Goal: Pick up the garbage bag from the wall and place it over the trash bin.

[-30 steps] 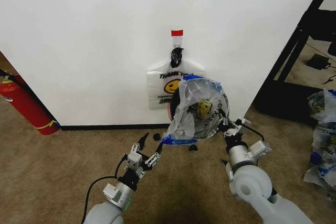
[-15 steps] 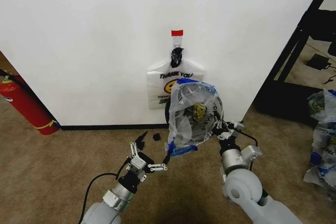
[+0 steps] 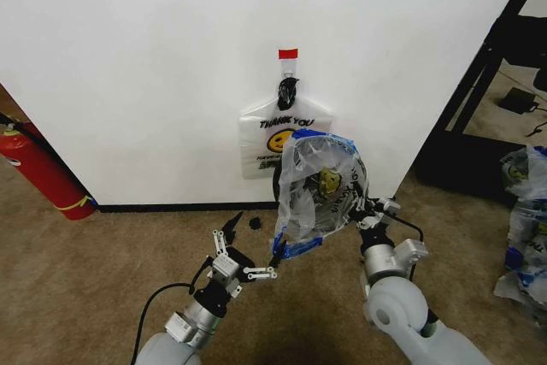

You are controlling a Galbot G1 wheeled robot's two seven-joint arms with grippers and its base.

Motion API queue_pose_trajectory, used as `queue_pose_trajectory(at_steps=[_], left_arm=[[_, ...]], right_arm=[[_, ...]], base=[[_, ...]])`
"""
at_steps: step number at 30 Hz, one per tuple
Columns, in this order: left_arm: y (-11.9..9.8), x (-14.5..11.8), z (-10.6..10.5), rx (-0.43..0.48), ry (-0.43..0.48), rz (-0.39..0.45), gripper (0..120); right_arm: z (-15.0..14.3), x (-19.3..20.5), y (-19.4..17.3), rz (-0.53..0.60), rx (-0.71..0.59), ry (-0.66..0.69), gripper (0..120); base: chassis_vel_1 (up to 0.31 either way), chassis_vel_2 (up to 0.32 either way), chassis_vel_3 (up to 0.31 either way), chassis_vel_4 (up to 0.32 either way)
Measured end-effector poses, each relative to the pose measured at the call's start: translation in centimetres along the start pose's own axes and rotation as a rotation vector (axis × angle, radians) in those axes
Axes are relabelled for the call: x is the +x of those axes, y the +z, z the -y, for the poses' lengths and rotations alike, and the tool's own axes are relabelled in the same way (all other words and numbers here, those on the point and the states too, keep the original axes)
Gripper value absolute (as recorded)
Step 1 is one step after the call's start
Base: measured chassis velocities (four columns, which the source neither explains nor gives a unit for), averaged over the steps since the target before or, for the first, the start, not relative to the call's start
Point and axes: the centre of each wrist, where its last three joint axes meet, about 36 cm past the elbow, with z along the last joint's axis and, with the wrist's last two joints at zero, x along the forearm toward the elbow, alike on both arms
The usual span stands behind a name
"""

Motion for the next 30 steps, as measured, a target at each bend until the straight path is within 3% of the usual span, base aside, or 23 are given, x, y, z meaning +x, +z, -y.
queue_pose_trajectory(at_steps=[8,14,25,30], left_arm=[[1.1,-1.9,0.5,-0.029,-0.070,-0.036,96],[1.5,-1.6,0.4,-0.052,-0.109,-0.071,82],[0.7,-1.5,0.2,-0.065,-0.150,-0.061,39],[0.6,-1.4,0.3,-0.069,-0.152,-0.058,26]], right_arm=[[-1.6,1.1,2.1,0.006,0.041,-0.059,0],[-2.1,1.5,2.2,0.006,0.039,-0.078,0],[-2.2,1.8,1.9,0.009,0.033,-0.083,0],[-2.2,1.8,1.8,0.010,0.033,-0.081,0]], base=[[0.000,0.000,0.000,0.000],[0.000,0.000,0.000,0.000],[0.000,0.000,0.000,0.000],[0.000,0.000,0.000,0.000]])
